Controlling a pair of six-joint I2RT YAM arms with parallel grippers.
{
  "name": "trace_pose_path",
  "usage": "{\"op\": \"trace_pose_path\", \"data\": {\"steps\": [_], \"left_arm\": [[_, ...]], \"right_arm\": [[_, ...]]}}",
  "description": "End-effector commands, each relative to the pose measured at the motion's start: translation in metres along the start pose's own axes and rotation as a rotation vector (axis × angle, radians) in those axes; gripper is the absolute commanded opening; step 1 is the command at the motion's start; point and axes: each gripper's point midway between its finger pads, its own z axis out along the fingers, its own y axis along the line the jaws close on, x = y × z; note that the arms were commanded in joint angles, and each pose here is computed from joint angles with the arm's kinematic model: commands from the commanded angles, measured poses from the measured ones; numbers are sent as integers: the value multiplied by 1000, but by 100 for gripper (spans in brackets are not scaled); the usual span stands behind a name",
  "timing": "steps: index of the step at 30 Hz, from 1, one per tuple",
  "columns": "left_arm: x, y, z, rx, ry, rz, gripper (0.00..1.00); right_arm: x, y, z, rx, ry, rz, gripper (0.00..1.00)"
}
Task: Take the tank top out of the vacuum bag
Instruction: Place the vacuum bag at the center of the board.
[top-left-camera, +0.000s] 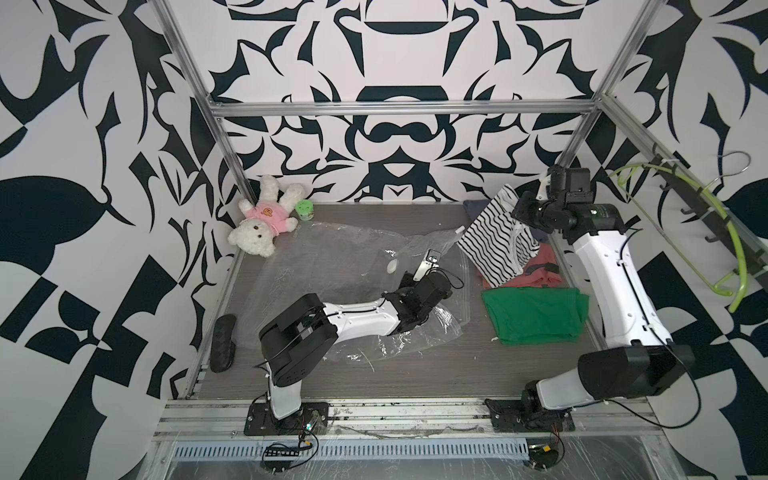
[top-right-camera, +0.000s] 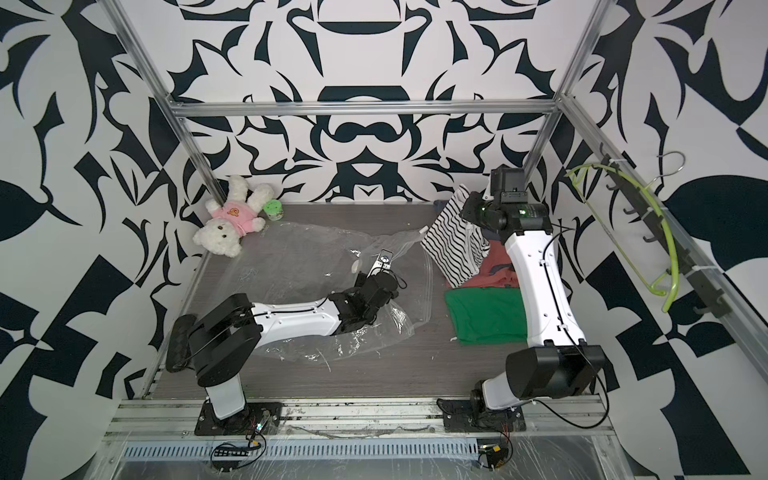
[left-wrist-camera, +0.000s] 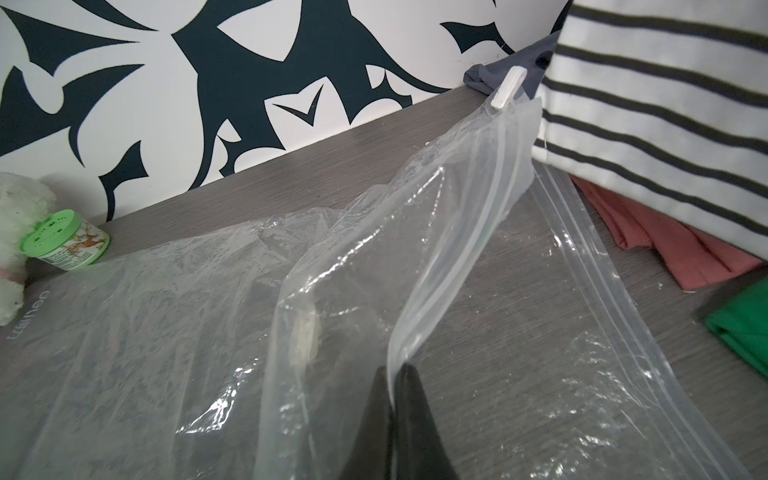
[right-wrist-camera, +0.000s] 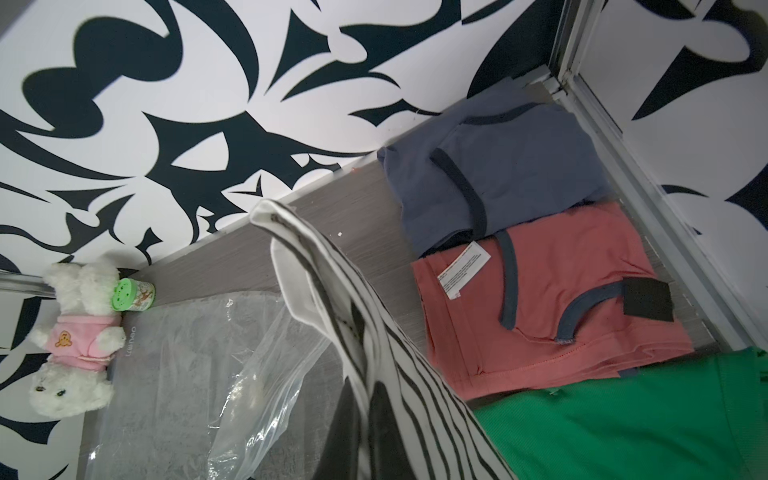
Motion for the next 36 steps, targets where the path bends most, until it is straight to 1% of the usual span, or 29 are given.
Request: {"op": "trace_pose_path", "data": {"steps": [1, 7, 10, 15, 17, 19, 22, 27, 29, 31, 33, 34, 35, 36], "left_arm": [[3, 8, -4, -25, 0, -6, 0], [5, 6, -13, -16, -17, -14, 0], [1, 0, -17, 3, -27, -6, 0], [-16, -25, -34, 99, -88, 42, 0], [-22, -31, -40, 139, -101, 38, 0], [-26, -42, -48, 214, -103, 37, 0], [-30, -58, -62, 298, -125, 53, 0], [-22, -91, -79, 401, -112, 104, 0], [-16, -102, -84, 422, -113, 135, 0], [-11, -109, -84, 425, -104, 152, 0], [-5, -111, -81, 412, -87, 159, 7], [-6, -109, -80, 393, -91, 156, 16], [-7, -105, -78, 367, -98, 152, 29], [-9, -102, -77, 350, -106, 147, 39]], "right_arm": [[-35, 16, -35, -37, -128, -29, 0], [-68, 27, -58, -34, -222, -54, 0], [-81, 35, -59, -53, -245, -64, 0], [-89, 51, -30, -134, -230, -86, 0], [-87, 65, -11, -210, -194, -70, 0], [-87, 80, 4, -276, -179, -67, 0], [-88, 103, 25, -329, -174, -91, 0], [-83, 138, 53, -407, -137, -120, 0], [-80, 155, 63, -428, -137, -143, 0], [-73, 165, 79, -448, -109, -132, 0], [-66, 174, 93, -478, -77, -99, 0], [-61, 180, 101, -499, -63, -78, 0], [-57, 185, 108, -521, -49, -55, 0], [-52, 190, 116, -533, -35, -35, 0]]}}
